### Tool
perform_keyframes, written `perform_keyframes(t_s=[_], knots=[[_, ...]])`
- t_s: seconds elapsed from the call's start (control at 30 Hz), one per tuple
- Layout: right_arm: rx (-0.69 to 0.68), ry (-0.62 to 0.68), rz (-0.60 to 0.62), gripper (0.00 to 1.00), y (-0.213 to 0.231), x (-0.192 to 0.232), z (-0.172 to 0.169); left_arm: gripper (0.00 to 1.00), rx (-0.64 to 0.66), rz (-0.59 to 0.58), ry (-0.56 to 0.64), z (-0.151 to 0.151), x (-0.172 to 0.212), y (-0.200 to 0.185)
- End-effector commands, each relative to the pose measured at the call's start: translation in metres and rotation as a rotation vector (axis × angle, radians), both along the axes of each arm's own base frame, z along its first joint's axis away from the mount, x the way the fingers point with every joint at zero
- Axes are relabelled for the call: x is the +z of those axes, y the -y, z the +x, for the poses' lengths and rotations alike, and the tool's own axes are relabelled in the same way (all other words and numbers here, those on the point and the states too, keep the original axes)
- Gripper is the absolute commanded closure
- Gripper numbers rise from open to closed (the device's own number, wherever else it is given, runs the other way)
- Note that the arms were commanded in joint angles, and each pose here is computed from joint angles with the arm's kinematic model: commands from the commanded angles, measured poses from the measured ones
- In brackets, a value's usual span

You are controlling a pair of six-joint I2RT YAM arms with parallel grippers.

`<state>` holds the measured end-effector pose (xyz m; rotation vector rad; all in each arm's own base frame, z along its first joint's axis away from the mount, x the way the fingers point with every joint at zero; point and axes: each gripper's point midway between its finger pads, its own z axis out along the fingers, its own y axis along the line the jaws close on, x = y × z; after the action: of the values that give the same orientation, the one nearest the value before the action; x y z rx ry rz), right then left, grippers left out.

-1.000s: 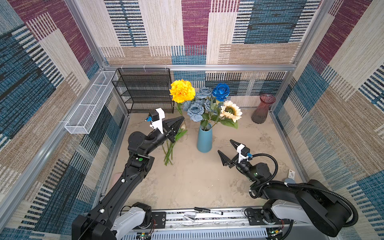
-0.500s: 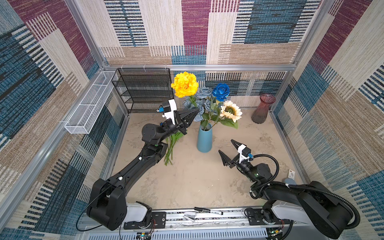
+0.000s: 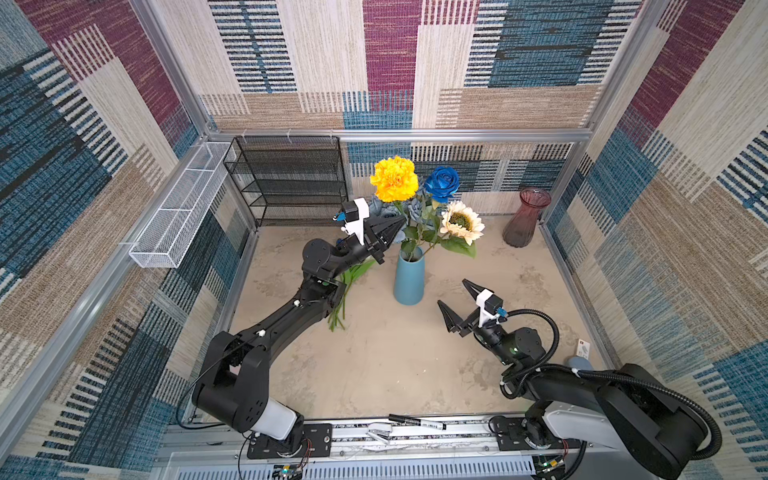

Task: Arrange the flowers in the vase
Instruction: 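Lower the orange flower stem into the light blue vase and open the left gripper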

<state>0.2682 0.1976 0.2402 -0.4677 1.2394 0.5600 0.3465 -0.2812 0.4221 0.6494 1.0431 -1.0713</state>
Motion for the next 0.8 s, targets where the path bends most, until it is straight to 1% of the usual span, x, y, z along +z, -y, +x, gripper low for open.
perform_keyframes(t_s=[0.0,0.37,0.77], knots=[[-0.005,0.027,0.015,0.07,0.002,0.007,-0.002,1.0,0.054,0.008,0.041,0.008,-0.005,-0.002],[-0.005,0.035,0.017,0.06,0.003,0.008,-0.003,1.0,0.089,0.046,-0.013,0.024,-0.04,0.001],[-0.004,0.036,0.019,0.06,0.003,0.009,-0.004,1.0,0.088,0.078,-0.067,0.017,-0.069,-0.001]])
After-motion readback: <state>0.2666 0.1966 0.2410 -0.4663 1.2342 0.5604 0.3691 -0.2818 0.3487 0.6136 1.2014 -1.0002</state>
